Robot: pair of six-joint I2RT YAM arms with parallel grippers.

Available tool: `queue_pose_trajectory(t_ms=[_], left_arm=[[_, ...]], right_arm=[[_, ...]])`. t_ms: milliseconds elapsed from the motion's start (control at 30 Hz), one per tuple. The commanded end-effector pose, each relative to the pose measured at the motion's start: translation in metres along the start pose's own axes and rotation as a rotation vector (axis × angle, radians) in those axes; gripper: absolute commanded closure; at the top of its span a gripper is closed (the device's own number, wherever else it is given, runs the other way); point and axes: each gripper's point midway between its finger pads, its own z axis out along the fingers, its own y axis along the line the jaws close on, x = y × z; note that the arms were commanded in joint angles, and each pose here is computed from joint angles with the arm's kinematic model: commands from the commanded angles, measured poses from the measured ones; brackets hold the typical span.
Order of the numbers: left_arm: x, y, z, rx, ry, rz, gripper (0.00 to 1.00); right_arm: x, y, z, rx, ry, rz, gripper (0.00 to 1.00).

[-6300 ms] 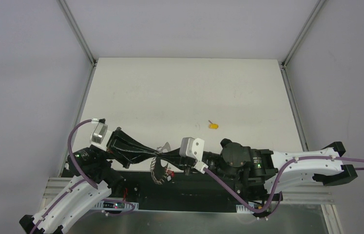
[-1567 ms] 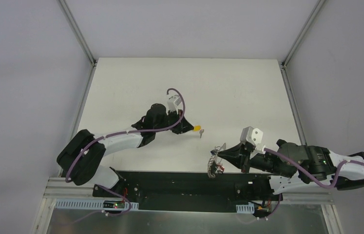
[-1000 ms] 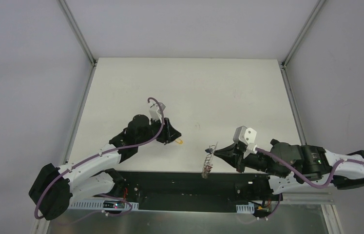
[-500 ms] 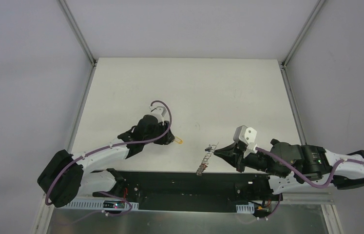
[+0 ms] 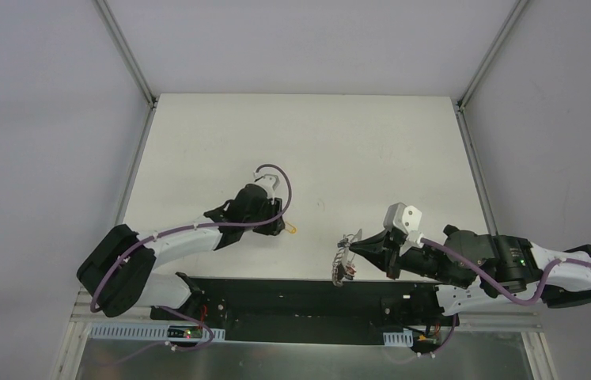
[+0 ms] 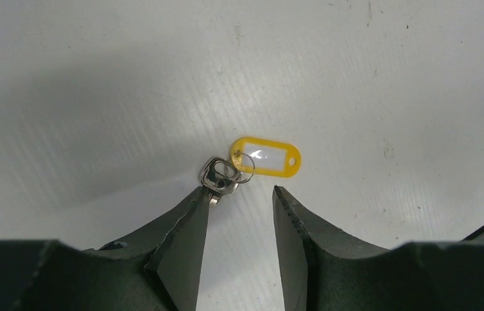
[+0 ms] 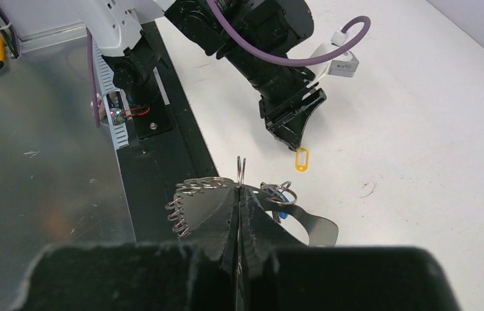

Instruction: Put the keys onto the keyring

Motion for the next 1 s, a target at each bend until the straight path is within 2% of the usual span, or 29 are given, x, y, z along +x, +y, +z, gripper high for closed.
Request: queue_pose_trajectory(t_ms=[0, 467, 767, 967], left_arm=[[-0.024, -0.010, 0.005, -0.005, -0.048, 0.074, 0.59], [-0.031, -0.014, 0.014, -0.167, -0.011, 0.274, 0.60], [-0.019, -0.006, 0.015, -0.245, 0.039, 0.337, 0.64], [-0.014, -0.006, 0.017, -0.239, 0.059, 0.342, 0.69]], right_arm=[[-0.023, -0.005, -0.005, 0.019, -0.084, 0.047, 1.00], [-0.021, -0.007, -0.007, 0.022, -0.089, 0.053, 1.00], [-0.020, -0.006, -0.006, 0.021, -0.086, 0.052, 1.00], [-0.021, -0.006, -0.006, 0.018, -0.088, 0.050, 1.00]])
